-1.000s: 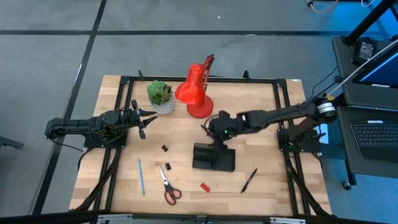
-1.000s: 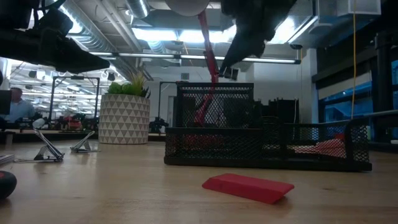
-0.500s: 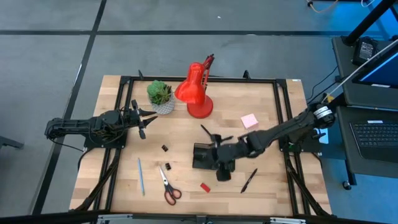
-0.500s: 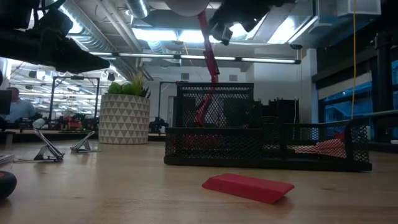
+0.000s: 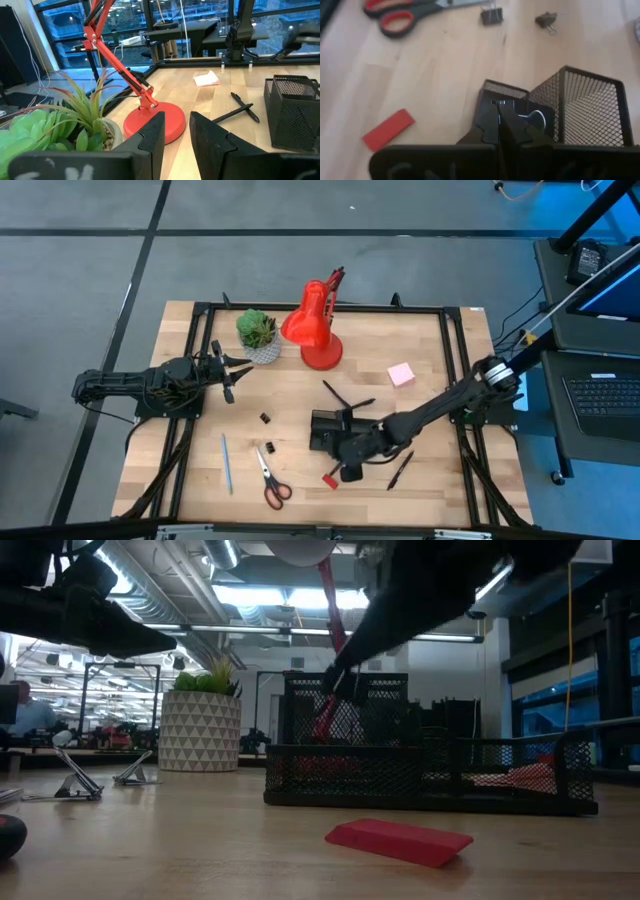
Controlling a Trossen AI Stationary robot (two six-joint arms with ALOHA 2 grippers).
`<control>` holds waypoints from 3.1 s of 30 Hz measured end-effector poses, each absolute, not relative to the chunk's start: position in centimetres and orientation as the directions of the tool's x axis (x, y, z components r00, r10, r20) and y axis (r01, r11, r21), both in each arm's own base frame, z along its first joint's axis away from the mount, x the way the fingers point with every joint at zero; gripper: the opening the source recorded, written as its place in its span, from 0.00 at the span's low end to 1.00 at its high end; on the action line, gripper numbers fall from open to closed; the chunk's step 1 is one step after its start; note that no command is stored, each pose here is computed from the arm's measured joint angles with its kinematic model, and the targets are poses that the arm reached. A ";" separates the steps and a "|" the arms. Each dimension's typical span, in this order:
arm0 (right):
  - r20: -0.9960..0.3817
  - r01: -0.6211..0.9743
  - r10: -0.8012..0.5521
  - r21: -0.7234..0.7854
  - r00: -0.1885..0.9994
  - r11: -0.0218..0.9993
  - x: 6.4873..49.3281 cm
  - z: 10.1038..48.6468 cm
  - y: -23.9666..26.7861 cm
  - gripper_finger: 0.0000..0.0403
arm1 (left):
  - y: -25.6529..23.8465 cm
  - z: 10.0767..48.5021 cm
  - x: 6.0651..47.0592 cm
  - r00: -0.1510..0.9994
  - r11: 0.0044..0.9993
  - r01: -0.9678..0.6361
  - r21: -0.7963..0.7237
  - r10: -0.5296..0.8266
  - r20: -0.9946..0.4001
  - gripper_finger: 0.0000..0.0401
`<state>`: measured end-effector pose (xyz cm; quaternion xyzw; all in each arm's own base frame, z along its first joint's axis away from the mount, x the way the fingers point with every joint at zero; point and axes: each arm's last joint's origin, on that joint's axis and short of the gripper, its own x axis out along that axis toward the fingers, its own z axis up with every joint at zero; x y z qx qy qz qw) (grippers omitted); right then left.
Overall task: Pick and place office supplies into organizer
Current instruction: Put the top black binder clip into the black desk organizer, then put the orange eraser into the black desk organizer
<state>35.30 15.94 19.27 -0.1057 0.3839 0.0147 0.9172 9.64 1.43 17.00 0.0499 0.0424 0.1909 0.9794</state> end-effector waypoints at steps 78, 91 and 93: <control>-0.701 0.093 0.149 0.295 0.697 0.951 37.0 23.8 22.4 0.36 | 1.4 17.0 9.6 0.923 0.922 -0.369 0.115 0.378 -0.067 0.21; -0.753 0.206 0.089 0.289 0.652 0.935 36.6 22.7 22.4 0.36 | 1.4 17.0 9.6 0.923 0.922 -0.369 0.115 0.378 -0.067 0.21; -0.767 0.229 0.088 0.297 0.636 0.927 36.8 21.9 22.6 0.36 | 1.4 17.0 9.6 0.923 0.922 -0.369 0.115 0.378 -0.068 0.22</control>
